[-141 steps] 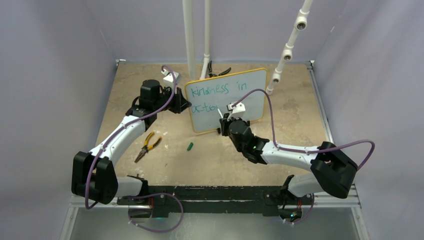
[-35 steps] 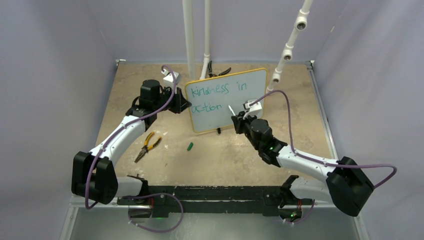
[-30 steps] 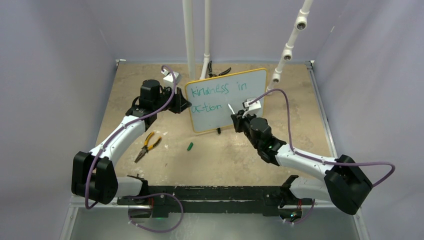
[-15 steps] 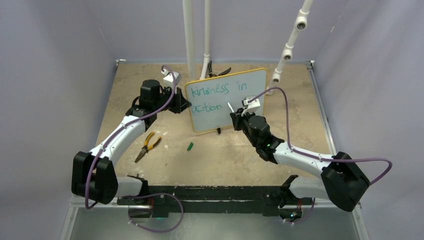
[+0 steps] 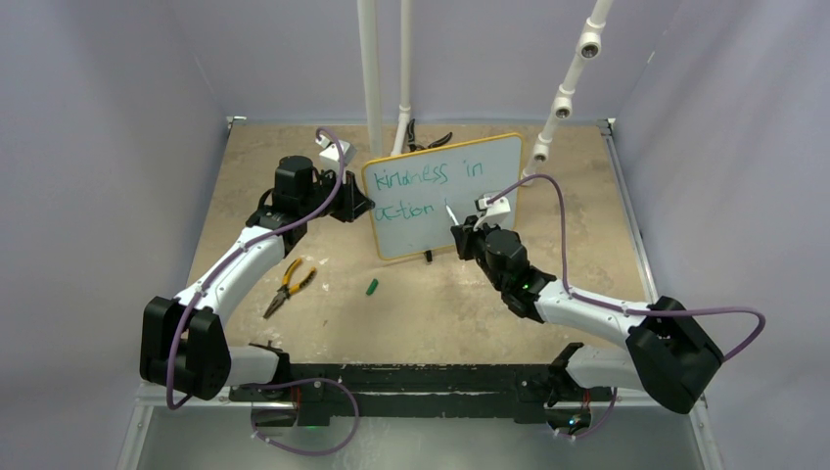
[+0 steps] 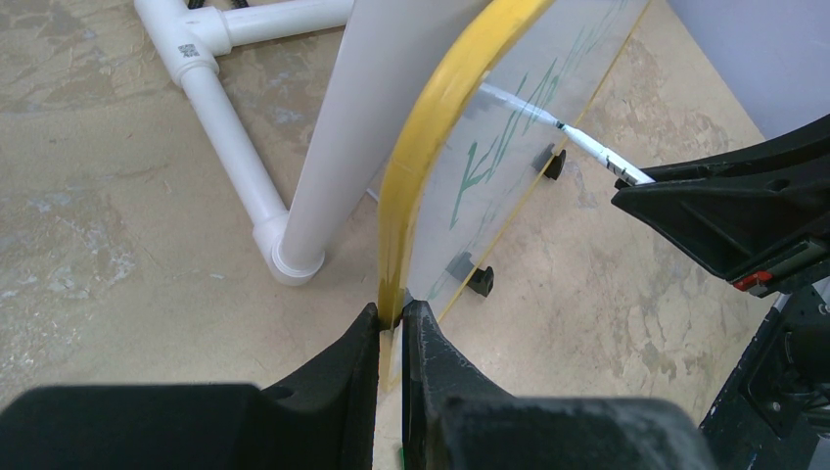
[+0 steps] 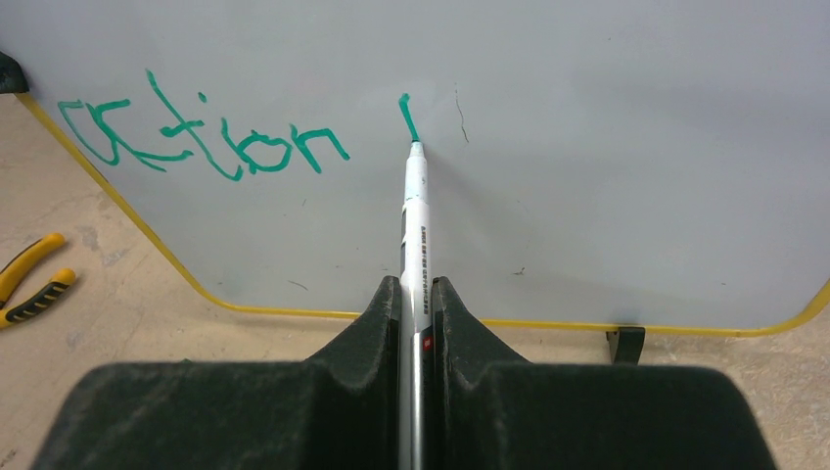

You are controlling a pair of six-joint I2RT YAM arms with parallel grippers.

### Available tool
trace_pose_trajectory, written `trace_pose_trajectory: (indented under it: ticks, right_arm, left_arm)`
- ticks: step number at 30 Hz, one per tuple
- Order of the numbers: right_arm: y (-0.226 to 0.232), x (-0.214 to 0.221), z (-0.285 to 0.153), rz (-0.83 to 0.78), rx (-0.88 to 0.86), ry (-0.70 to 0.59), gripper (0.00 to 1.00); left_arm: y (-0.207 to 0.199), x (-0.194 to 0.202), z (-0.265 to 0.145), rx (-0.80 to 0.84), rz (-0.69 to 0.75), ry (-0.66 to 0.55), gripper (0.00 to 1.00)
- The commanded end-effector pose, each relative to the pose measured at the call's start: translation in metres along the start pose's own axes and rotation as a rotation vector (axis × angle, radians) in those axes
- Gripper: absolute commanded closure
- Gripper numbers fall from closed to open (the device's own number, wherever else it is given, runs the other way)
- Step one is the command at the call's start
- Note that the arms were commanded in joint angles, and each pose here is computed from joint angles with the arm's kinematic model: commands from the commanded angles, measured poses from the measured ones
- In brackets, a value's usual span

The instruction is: Write a sentence on the whiteboard

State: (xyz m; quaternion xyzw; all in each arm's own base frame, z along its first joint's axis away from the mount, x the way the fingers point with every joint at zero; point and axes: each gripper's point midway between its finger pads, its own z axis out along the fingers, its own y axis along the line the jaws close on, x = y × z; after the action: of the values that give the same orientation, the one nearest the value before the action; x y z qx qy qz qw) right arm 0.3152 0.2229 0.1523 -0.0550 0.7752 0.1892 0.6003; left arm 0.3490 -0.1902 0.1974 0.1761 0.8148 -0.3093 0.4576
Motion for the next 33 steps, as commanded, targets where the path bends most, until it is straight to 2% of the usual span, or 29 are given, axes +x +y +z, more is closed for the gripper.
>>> trace_pose_trajectory:
  ticks: [1,11,26,33]
  right_arm:
    - [-0.004,-0.012,0.001,0.016,0.028,-0.040,1.00]
    - [0.002,-0.039,0.003,0.007,0.017,-0.114,1.00]
    - [0.007,-0.050,0.008,-0.008,0.006,-0.138,1.00]
    - [-0.007,-0.046,0.007,0.001,0.079,-0.128,1.00]
  left_arm:
    - [0.010,-0.009,-0.001,-0.059,0.002,-0.038,1.00]
    - [0.012,-0.007,-0.001,-0.062,0.002,-0.033,1.00]
    - [0.012,-0.006,0.001,-0.062,-0.001,-0.029,1.00]
    - [0.013,-0.006,0.001,-0.062,-0.002,-0.027,1.00]
